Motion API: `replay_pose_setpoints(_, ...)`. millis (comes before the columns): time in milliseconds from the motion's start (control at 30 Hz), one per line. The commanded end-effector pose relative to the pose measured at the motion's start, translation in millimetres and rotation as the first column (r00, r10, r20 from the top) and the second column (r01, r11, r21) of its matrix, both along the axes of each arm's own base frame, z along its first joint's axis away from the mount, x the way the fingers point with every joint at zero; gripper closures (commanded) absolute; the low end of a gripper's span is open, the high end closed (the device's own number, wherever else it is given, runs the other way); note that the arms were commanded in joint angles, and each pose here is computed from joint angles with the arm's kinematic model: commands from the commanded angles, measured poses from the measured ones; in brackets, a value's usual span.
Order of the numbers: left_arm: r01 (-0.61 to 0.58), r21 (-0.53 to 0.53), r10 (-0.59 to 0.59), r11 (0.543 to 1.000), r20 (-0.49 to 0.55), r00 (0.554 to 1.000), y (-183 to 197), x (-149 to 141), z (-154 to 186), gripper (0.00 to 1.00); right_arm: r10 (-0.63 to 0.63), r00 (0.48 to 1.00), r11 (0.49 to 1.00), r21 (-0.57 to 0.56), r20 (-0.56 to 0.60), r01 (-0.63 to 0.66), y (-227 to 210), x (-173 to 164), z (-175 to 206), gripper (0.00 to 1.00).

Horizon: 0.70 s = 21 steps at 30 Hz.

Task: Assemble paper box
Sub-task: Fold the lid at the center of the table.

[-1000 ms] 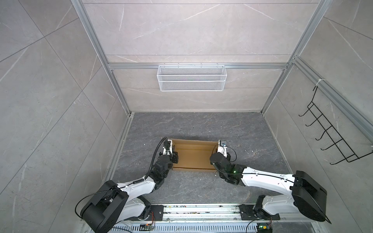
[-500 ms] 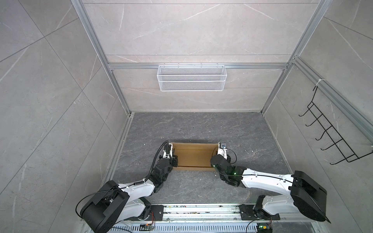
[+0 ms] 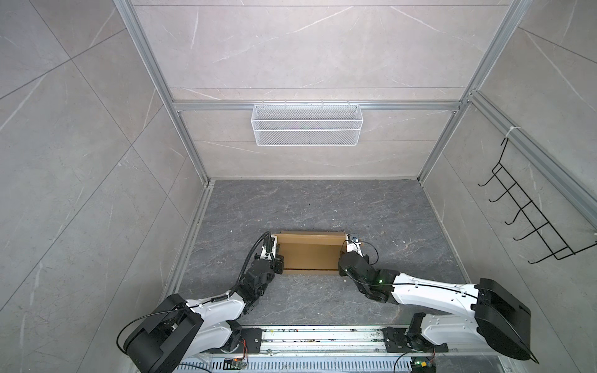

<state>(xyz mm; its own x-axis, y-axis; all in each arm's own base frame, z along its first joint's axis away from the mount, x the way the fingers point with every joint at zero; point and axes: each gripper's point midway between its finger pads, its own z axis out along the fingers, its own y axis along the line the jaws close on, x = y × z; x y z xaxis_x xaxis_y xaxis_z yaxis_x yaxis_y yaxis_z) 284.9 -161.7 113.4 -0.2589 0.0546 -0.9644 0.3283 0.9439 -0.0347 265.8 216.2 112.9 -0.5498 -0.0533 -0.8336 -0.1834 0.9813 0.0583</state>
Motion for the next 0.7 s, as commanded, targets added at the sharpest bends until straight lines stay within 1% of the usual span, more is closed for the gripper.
replay_pose_setpoints(0, 0.089, 0.046, -0.085, 0.995, -0.076, 0.994, -10.5, -14.0, -22.7, 0.98, 0.096, 0.992, 0.994, -0.043, -0.084, -0.100, -0.1, -19.9, -14.0, 0.55)
replay_pose_setpoints(167, 0.090, 0.051, -0.086, 0.995, -0.071, 0.994, -11.5, -13.3, -22.8, 0.98, 0.160, 0.981, 0.987, -0.013, -0.110, -0.163, -0.1, -33.1, -5.2, 0.44)
replay_pose_setpoints(300, 0.095, 0.055, -0.091, 0.994, -0.072, 0.993, -12.9, -13.0, -23.3, 0.98, 0.226, 0.965, 0.974, 0.024, -0.135, -0.225, 0.8, -46.8, 6.3, 0.39)
replay_pose_setpoints(567, 0.101, 0.066, -0.096, 0.993, -0.072, 0.993, -13.4, -13.8, -24.8, 0.98, 0.373, 0.909, 0.927, 0.117, -0.186, -0.356, 8.7, -75.1, 38.6, 0.35)
replay_pose_setpoints(667, 0.101, 0.068, -0.096, 0.993, -0.071, 0.993, -13.7, -14.0, -24.7, 0.98, 0.398, 0.897, 0.916, 0.144, -0.192, -0.375, 7.5, -81.8, 52.8, 0.34)
